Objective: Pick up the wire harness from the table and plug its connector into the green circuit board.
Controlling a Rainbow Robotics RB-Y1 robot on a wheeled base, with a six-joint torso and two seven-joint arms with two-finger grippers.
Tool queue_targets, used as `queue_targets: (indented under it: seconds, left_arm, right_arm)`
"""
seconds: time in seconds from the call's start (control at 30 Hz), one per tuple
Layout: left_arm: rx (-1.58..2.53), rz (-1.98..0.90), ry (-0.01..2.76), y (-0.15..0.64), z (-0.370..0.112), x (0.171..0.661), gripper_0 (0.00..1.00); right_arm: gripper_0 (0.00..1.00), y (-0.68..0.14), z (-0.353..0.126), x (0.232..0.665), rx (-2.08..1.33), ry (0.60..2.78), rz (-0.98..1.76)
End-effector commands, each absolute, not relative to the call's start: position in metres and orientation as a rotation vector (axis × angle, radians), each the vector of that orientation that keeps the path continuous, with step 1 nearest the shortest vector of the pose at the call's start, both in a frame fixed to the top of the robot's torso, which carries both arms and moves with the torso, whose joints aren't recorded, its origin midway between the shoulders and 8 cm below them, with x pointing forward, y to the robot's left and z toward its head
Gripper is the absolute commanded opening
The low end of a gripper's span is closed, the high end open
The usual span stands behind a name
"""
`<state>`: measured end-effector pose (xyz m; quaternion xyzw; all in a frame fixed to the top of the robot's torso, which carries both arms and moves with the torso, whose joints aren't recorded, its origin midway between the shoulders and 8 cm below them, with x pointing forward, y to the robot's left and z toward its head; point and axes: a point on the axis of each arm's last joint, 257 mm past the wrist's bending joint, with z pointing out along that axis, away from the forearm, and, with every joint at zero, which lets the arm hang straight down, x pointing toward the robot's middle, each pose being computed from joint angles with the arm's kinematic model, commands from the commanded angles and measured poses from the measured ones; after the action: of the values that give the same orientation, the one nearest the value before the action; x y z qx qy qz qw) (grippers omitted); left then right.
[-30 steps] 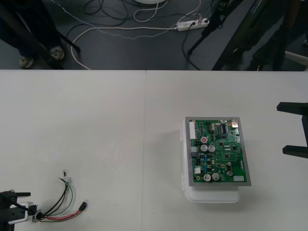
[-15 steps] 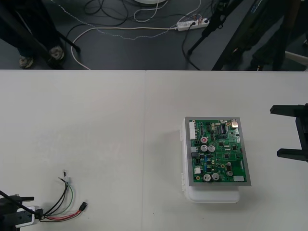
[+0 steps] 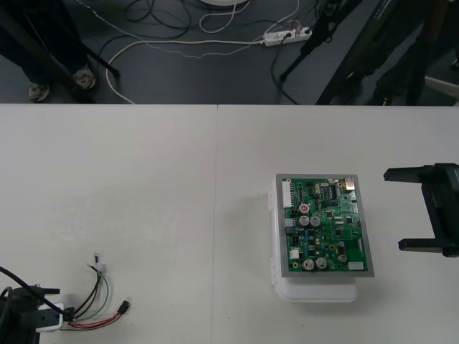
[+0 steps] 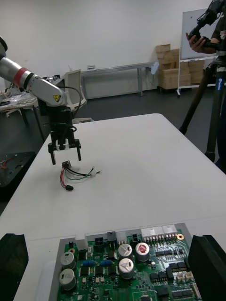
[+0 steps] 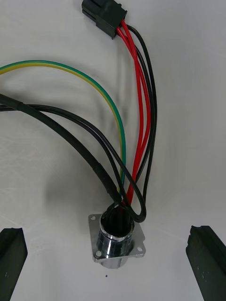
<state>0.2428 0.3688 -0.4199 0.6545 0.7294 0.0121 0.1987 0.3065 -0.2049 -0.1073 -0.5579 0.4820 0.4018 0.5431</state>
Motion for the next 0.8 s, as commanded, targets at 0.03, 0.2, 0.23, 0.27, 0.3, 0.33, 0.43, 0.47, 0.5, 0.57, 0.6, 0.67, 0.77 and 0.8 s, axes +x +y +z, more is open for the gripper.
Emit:
queue_targets:
  seconds: [0.03,0.2,0.23,0.27,0.3,0.33,0.43,0.47,0.5,0.57,0.6,0.67,0.77,0.8]
  left_arm:
    - [1.9,0.128,1.909,0.362,-0.42,0.264,1.0]
    - [1.928,0.159,1.884,0.366,-0.423,0.264,1.0]
    - [1.933,0.163,1.879,0.366,-0.423,0.264,1.0]
    - [1.936,0.171,1.876,0.368,-0.424,0.265,1.0]
    - [1.945,0.181,1.87,0.37,-0.424,0.265,1.0]
    - [1.949,0.19,1.864,0.371,-0.425,0.265,1.0]
    - [1.961,0.202,1.856,0.374,-0.427,0.263,1.0]
    - [1.963,0.205,1.854,0.375,-0.427,0.264,1.0]
    - [1.968,0.208,1.855,0.377,-0.427,0.263,1.0]
    - [1.974,0.214,1.853,0.379,-0.428,0.263,1.0]
    - [1.978,0.216,1.854,0.38,-0.429,0.262,1.0]
    - [1.985,0.225,1.849,0.383,-0.429,0.262,1.0]
    - [1.992,0.241,1.844,0.386,-0.431,0.263,1.0]
    - [1.991,0.244,1.843,0.386,-0.431,0.263,1.0]
  right_arm:
    - [1.0,-0.197,-0.105,0.294,-1.428,1.072,0.945]
    - [1.0,-0.197,-0.102,0.29,-1.483,1.015,0.894]
    - [1.0,-0.198,-0.101,0.29,-1.49,1.009,0.886]
    - [1.0,-0.198,-0.1,0.29,-1.497,0.993,0.874]
    - [1.0,-0.199,-0.099,0.29,-1.5,0.98,0.865]
    - [1.0,-0.201,-0.097,0.291,-1.494,0.97,0.857]
    - [1.0,-0.205,-0.092,0.294,-1.453,0.964,0.866]
    - [1.0,-0.205,-0.091,0.295,-1.447,0.964,0.869]
    - [1.0,-0.205,-0.09,0.294,-1.442,0.96,0.87]
    - [1.0,-0.206,-0.088,0.293,-1.43,0.957,0.877]
    - [1.0,-0.206,-0.087,0.293,-1.415,0.955,0.885]
    - [1.0,-0.207,-0.084,0.294,-1.359,0.949,0.906]
    - [1.0,-0.207,-0.085,0.295,-1.325,0.946,0.913]
    - [1.0,-0.206,-0.085,0.296,-1.321,0.943,0.913]
